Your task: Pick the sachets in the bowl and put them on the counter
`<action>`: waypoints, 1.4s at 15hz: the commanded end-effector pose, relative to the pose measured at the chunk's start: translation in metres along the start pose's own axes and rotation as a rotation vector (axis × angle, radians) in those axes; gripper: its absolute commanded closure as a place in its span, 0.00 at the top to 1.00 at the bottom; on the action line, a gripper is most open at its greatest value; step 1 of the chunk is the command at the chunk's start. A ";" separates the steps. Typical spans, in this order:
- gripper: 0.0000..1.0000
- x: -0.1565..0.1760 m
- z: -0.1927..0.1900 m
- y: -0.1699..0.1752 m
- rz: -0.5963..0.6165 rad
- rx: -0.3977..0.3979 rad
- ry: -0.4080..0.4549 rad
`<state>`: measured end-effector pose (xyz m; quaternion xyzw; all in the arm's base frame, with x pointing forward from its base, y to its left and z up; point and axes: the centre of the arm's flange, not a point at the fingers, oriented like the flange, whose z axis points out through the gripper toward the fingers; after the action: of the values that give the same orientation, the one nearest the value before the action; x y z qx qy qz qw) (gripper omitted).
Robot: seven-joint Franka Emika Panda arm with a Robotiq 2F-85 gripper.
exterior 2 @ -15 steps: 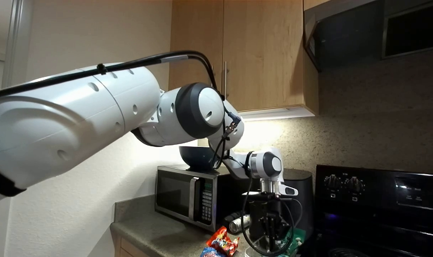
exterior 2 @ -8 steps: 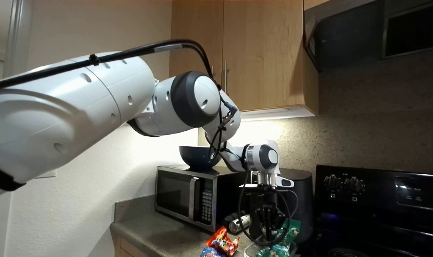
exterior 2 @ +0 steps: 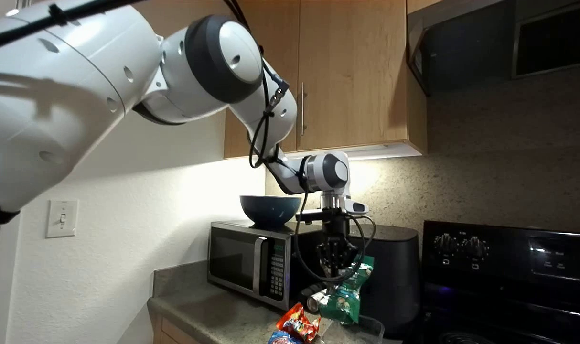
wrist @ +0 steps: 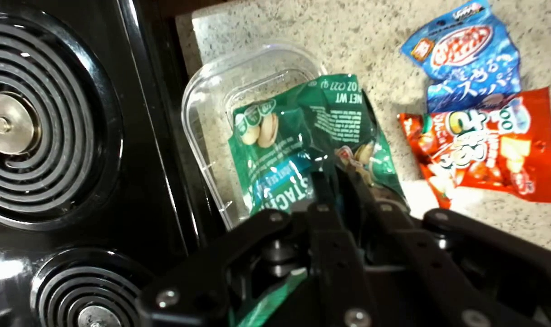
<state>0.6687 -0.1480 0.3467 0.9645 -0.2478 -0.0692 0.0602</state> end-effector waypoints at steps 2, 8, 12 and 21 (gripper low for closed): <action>0.03 -0.056 -0.041 -0.034 -0.125 -0.019 0.040; 0.03 -0.045 -0.027 -0.110 -0.290 -0.026 0.100; 0.03 -0.019 0.012 -0.117 -0.311 -0.009 0.061; 0.69 0.000 0.041 -0.081 -0.274 -0.016 0.018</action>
<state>0.7065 -0.0722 0.2757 0.9883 -0.1157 -0.0710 0.0697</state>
